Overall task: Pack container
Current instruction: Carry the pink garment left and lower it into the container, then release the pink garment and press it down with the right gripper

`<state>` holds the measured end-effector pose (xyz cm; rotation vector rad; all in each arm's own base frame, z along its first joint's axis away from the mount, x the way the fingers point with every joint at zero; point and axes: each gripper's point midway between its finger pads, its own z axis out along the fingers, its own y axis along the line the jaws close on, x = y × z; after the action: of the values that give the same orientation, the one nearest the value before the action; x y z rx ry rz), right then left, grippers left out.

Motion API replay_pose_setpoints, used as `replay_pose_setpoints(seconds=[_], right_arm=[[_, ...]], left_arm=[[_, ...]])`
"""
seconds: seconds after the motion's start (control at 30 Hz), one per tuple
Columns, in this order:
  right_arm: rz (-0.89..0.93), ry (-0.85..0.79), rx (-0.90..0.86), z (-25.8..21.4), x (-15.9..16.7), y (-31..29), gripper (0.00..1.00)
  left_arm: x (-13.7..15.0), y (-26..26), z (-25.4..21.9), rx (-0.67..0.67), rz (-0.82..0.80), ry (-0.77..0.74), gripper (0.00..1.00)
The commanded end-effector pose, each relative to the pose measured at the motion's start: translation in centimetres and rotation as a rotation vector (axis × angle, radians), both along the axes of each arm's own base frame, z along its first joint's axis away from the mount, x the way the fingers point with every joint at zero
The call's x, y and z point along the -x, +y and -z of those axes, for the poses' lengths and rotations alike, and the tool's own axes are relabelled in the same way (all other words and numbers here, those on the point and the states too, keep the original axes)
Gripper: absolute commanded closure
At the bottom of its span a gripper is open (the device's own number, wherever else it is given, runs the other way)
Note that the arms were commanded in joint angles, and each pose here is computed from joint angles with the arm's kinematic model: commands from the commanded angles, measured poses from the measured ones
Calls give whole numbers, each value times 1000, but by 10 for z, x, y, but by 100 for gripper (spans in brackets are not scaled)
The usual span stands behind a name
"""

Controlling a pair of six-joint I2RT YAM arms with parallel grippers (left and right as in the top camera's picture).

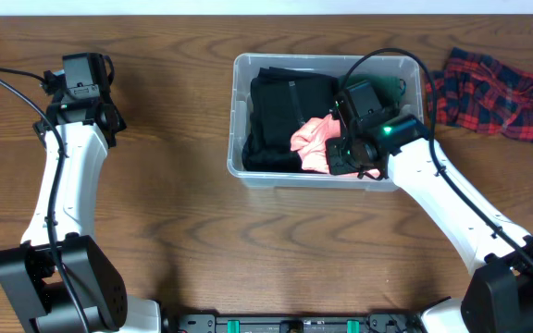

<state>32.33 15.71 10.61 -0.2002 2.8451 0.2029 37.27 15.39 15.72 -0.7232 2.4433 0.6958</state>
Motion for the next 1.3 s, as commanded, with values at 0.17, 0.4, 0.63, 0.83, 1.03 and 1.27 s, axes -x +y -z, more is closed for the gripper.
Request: replay_pose_setpoints(seconds=[0.17, 0.4, 0.63, 0.83, 1.03, 1.27], right_arm=[[-62, 30, 7, 0, 10, 7, 71], [-103, -7, 5, -3, 3, 9, 19], [-113, -89, -16, -27, -19, 11, 17], [-96, -152, -40, -58, -36, 12, 11], [-95, -152, -40, -61, -36, 11, 3], [-95, -138, -35, -59, -33, 10, 2]], left_arm=[[0, 4, -11, -21, -4, -15, 2], [0, 4, -11, -21, -4, -15, 2], [0, 4, -11, -21, -4, -15, 2], [0, 4, -11, -21, -4, -15, 2], [0, 4, -11, -21, -4, -15, 2], [0, 4, -11, -21, -4, -15, 2]])
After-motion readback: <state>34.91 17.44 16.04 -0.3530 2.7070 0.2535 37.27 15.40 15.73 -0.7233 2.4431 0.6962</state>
